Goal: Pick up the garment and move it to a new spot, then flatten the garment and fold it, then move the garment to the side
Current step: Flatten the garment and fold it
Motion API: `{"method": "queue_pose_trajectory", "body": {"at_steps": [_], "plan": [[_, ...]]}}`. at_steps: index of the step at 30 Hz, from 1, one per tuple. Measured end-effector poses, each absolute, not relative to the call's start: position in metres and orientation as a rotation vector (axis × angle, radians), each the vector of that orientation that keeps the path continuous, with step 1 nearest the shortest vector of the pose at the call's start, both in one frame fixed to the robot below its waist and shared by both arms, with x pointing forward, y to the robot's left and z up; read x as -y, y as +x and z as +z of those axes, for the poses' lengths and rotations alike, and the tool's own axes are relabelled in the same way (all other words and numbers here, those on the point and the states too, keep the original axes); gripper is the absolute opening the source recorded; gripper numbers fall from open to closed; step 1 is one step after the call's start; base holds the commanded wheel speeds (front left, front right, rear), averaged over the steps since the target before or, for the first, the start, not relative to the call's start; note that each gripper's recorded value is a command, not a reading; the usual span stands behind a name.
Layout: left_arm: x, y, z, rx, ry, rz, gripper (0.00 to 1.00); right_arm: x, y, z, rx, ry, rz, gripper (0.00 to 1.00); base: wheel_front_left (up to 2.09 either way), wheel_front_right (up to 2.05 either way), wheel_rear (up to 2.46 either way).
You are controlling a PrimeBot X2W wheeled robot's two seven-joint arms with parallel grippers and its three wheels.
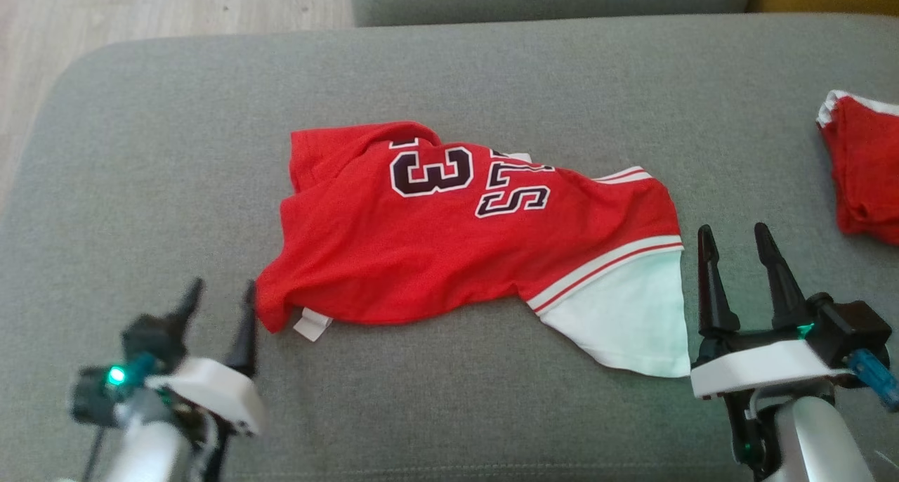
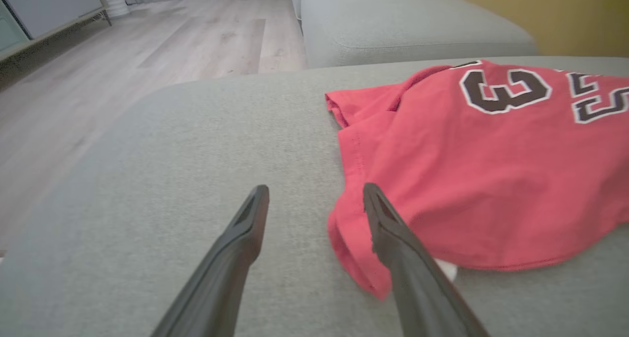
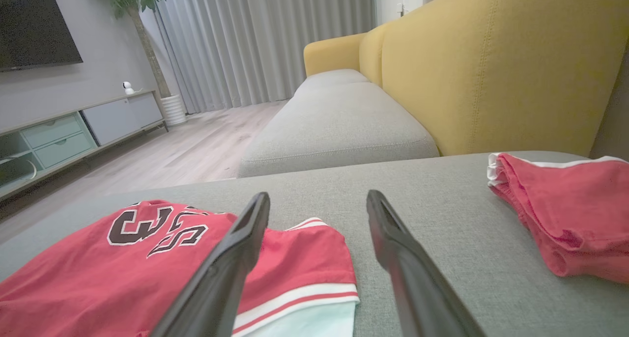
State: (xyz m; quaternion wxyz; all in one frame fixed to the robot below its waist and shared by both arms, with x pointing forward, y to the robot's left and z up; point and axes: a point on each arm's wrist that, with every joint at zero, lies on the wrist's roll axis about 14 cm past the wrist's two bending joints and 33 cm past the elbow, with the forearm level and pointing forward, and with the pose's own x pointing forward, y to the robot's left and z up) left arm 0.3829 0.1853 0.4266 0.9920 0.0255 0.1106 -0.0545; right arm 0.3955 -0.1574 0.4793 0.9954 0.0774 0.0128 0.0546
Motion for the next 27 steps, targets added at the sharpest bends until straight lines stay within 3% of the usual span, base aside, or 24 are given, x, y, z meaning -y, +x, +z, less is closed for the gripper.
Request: {"method": "queue_pose_trajectory", "body": {"at_steps": [6, 12, 27], "plan": [[-0.138, 0.358, 0.417, -0.248, -0.051, -0.193, 1.00, 0.150, 0.393, 0.484, -0.015, 0.155, 0.131, 1.00, 0.00, 0.00, 0.00], [-0.120, 0.343, 0.381, -0.400, -0.085, -0.223, 1.00, 0.155, 0.387, 0.477, -0.043, 0.142, 0.119, 1.00, 0.00, 0.00, 0.00], [-0.116, 0.379, 0.361, -0.455, -0.063, -0.240, 1.00, 0.170, 0.384, 0.469, -0.070, 0.125, 0.075, 1.00, 0.00, 0.00, 0.00]]}}
